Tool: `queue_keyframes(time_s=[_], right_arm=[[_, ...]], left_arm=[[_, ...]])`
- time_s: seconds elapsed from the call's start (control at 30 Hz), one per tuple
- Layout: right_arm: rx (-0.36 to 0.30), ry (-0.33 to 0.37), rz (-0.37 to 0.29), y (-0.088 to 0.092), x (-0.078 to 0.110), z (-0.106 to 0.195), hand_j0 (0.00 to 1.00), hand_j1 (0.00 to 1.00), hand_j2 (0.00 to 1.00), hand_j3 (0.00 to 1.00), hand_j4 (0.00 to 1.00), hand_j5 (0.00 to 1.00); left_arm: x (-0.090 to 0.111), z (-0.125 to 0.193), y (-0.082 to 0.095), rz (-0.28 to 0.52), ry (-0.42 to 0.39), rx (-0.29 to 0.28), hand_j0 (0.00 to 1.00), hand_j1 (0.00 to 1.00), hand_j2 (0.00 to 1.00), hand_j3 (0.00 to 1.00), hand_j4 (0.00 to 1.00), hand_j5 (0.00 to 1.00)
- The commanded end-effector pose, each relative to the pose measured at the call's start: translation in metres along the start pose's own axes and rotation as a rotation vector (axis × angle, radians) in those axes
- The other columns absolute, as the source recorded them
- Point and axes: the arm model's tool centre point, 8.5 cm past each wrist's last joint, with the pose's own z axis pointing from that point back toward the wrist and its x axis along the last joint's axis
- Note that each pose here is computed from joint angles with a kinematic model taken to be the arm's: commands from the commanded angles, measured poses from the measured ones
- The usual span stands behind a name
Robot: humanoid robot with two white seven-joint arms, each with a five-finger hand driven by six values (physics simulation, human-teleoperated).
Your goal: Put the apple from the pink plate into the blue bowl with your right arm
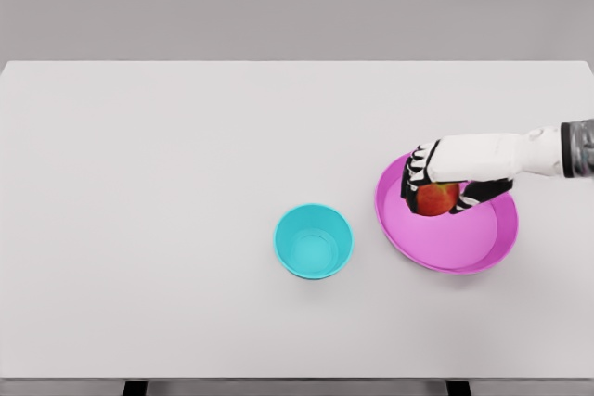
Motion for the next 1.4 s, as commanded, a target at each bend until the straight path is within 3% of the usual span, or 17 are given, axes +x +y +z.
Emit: queue_keyframes(time_s=[0.0,0.2,0.33,0.57,0.9,0.97,1.0,1.03,1.07,1.27,1.37], right_arm=[[-0.014,-0.046,0.030,-0.009,0.013,-0.007,0.49,0.49,0.49,0.49,0.49,0.49],[-0.004,-0.196,0.124,-0.039,0.042,-0.055,0.49,0.49,0.49,0.49,0.49,0.49],[-0.014,-0.237,0.164,-0.055,0.053,-0.068,0.49,0.49,0.49,0.49,0.49,0.49],[-0.007,-0.319,0.179,-0.058,0.070,-0.097,0.49,0.49,0.49,0.49,0.49,0.49],[0.009,-0.345,0.169,-0.046,0.074,-0.112,0.50,0.50,0.50,0.50,0.50,0.50],[0.005,-0.337,0.169,-0.046,0.072,-0.110,0.56,0.56,0.56,0.56,0.56,0.56],[0.004,-0.335,0.170,-0.047,0.072,-0.109,0.66,0.66,0.66,0.66,0.66,0.66],[0.001,-0.329,0.168,-0.047,0.070,-0.107,0.85,0.85,0.85,0.85,0.85,0.85],[0.001,-0.328,0.170,-0.047,0.071,-0.106,0.92,0.92,0.92,0.92,0.92,0.92],[0.003,-0.314,0.168,-0.046,0.067,-0.101,0.98,0.98,0.98,0.98,0.98,0.98],[-0.042,-0.274,0.183,-0.057,0.061,-0.083,0.98,0.98,0.98,0.98,0.98,0.98]], left_arm=[[0.000,0.000,0.000,0.001,0.000,0.000,1.00,1.00,1.00,1.00,1.00,1.00],[0.000,0.000,0.000,0.001,0.000,0.000,1.00,1.00,1.00,1.00,1.00,1.00],[0.000,0.000,0.000,0.001,0.000,0.000,1.00,1.00,1.00,1.00,1.00,1.00],[0.000,0.000,0.000,0.000,-0.001,0.000,1.00,1.00,1.00,1.00,1.00,1.00],[0.000,0.000,0.000,0.001,0.000,0.000,1.00,1.00,1.00,1.00,1.00,1.00],[0.000,0.000,0.000,0.001,0.000,0.000,1.00,1.00,1.00,1.00,1.00,1.00],[0.000,0.000,0.000,0.001,0.000,0.000,1.00,1.00,1.00,1.00,1.00,1.00],[0.000,0.000,0.000,0.000,-0.001,0.000,1.00,1.00,1.00,1.00,1.00,1.00],[0.000,0.000,0.000,0.000,-0.001,0.000,1.00,1.00,1.00,1.00,1.00,1.00],[0.000,0.000,0.000,0.001,0.001,0.000,1.00,1.00,1.00,1.00,1.00,1.00],[0.000,0.000,0.000,0.001,0.000,0.000,1.00,1.00,1.00,1.00,1.00,1.00]])
